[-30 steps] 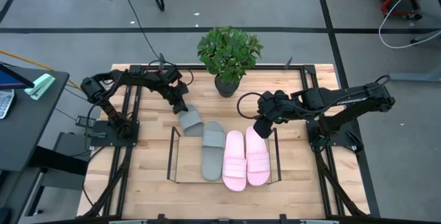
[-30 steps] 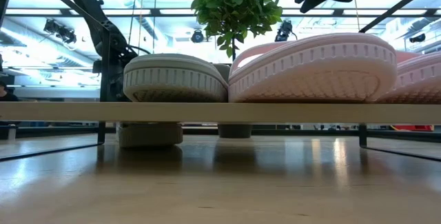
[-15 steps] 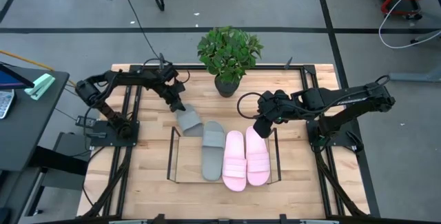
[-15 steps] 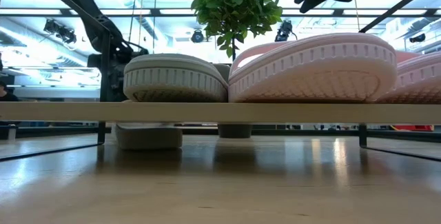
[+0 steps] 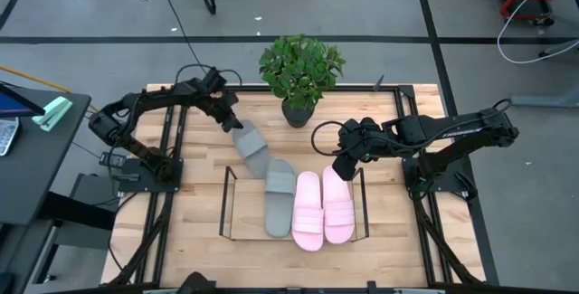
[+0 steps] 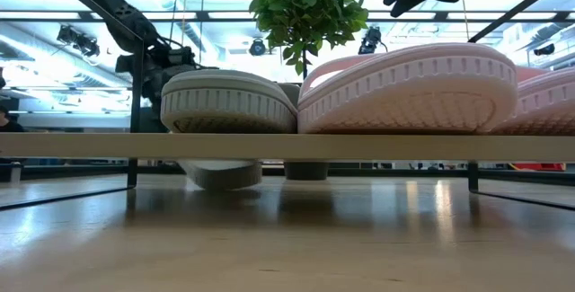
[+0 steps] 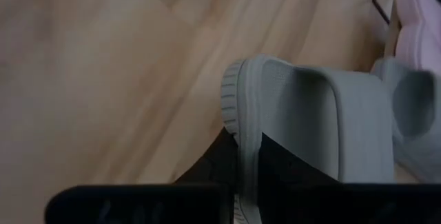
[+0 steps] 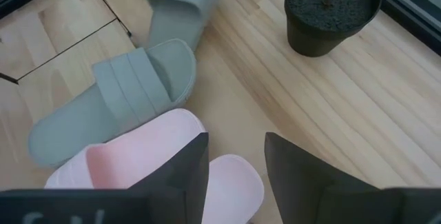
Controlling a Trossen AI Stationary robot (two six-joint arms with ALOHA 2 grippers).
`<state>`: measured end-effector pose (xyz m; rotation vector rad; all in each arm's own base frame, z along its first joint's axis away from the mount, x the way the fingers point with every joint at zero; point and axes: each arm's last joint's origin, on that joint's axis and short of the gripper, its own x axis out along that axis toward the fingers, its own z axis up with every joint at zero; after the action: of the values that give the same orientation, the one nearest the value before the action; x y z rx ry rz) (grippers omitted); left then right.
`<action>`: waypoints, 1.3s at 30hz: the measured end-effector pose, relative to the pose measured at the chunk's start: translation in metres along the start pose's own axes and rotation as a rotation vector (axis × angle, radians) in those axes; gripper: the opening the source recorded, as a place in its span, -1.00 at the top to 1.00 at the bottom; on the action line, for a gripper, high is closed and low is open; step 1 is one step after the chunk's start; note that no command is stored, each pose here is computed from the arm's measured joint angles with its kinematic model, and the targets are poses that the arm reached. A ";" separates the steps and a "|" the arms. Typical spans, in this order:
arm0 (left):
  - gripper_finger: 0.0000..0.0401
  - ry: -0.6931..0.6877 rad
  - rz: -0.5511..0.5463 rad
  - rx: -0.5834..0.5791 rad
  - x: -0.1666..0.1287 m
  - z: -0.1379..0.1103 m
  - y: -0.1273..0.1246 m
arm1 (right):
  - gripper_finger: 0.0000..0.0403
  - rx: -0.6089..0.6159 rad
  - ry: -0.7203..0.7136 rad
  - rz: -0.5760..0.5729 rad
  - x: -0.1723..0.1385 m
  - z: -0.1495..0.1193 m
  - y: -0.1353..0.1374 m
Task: Pick and place slides into the shelf
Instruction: Put the gray slipper on the shelf
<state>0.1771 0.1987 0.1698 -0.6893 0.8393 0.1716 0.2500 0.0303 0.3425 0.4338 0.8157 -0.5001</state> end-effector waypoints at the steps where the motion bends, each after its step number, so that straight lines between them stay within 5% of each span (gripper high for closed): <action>1: 0.85 -0.010 0.005 0.003 -0.003 0.003 0.000 | 0.27 0.000 0.000 0.000 0.000 0.000 0.000; 15: 0.85 -0.031 0.098 0.078 -0.059 0.046 -0.004 | 0.27 -0.001 -0.009 -0.009 0.000 0.000 0.000; 25: 0.85 -0.051 0.126 0.184 -0.114 0.083 -0.033 | 0.27 -0.002 -0.013 -0.013 0.000 0.000 0.000; 31: 0.85 0.029 0.078 0.238 -0.132 0.085 -0.055 | 0.27 -0.005 -0.029 -0.032 0.000 0.001 -0.001; 39: 0.85 0.060 -0.095 0.350 -0.117 0.085 -0.083 | 0.27 -0.029 -0.030 -0.033 0.000 0.001 -0.001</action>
<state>0.1856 0.2018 0.3369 -0.4055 0.8649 -0.0817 0.2499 0.0292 0.3429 0.3858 0.8018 -0.5237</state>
